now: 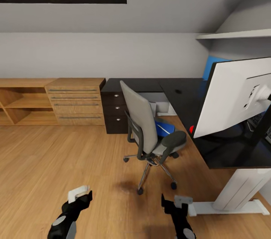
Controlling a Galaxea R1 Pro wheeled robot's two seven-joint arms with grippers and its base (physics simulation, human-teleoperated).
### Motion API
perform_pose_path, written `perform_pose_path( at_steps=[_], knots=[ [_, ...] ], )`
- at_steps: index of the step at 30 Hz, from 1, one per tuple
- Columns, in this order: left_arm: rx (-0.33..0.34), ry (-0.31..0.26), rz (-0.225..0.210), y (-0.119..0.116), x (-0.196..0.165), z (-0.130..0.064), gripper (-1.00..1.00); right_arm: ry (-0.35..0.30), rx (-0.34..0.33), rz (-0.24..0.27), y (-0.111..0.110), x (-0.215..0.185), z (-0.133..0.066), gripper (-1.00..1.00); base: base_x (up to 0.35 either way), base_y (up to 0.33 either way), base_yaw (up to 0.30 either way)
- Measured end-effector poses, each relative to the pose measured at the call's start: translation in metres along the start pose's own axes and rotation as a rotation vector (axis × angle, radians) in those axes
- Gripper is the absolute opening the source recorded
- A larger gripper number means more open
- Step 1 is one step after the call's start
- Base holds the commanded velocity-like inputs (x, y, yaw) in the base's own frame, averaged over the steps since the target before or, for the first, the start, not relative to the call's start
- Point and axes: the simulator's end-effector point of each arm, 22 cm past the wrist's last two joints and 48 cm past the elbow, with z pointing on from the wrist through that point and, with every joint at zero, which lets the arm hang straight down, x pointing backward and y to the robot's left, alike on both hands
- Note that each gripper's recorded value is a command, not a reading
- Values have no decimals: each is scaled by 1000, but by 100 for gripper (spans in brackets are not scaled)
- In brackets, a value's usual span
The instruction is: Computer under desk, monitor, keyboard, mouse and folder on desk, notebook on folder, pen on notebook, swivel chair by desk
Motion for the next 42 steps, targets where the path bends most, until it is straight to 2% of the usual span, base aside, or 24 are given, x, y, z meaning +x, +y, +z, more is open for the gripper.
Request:
perform_pose_path(
  at_steps=[1, 2, 3, 5, 6, 9, 10, 18, 21, 23, 29, 31, 34, 36, 39, 42],
  knots=[
    [19, -15, -14, -13, -18, 3, 100, 14, 17, -4, 2, -14, 13, 100, 0, 0, 0],
    [56, -51, -38, -37, -54, 7, 100, 51, 53, -10, 5, -42, 36, 100, 0, 0, 0],
    [65, -65, -43, -42, -62, 8, 100, 24, 53, -12, 9, -69, 49, 100, 0, 0, 0],
    [81, -87, -53, -50, -73, 8, 100, 25, 60, -14, 11, -84, 59, 100, 0, 0, 0],
    [87, -103, -57, -53, -81, 8, 100, 56, 63, -24, 13, -78, 63, 100, 0, 0, 0],
    [76, -137, -42, -42, -95, 10, 100, 144, 67, -49, 11, -38, 62, 100, 0, 0, 0],
    [61, -154, -20, -27, -102, 12, 100, 164, 70, -54, 11, -29, 62, 100, 0, 0, 0],
    [59, -160, -7, -20, -92, 21, 100, 173, 65, -63, 11, -10, 67, 100, 0, 0, 0],
    [65, -185, -12, -20, -97, 19, 100, 164, 41, -116, 18, -6, 69, 100, 0, 0, 0],
    [67, -194, -15, -20, -95, 18, 100, 156, 20, -170, 24, -4, 70, 100, 0, 0, 0],
    [80, -193, -28, -26, -79, 20, 100, 178, 4, -234, 22, 12, 75, 100, 0, 0, 0],
    [87, -197, -34, -28, -74, 18, 100, 167, 7, -233, 21, 6, 79, 100, 0, 0, 0],
    [93, -220, -35, -26, -71, 7, 100, 200, 20, -219, 24, -17, 92, 100, 0, 0, 0],
    [100, -237, -31, -27, -70, 0, 100, 222, 24, -193, 30, -47, 103, 100, 0, 0, 0],
    [110, -244, -23, -29, -65, -5, 100, 202, 11, -115, 41, -98, 114, 100, 0, 0, 0],
    [118, -227, -12, -31, -55, -3, 100, 174, 0, -66, 44, -117, 118, 100, 0, 0, 0]
  ],
)
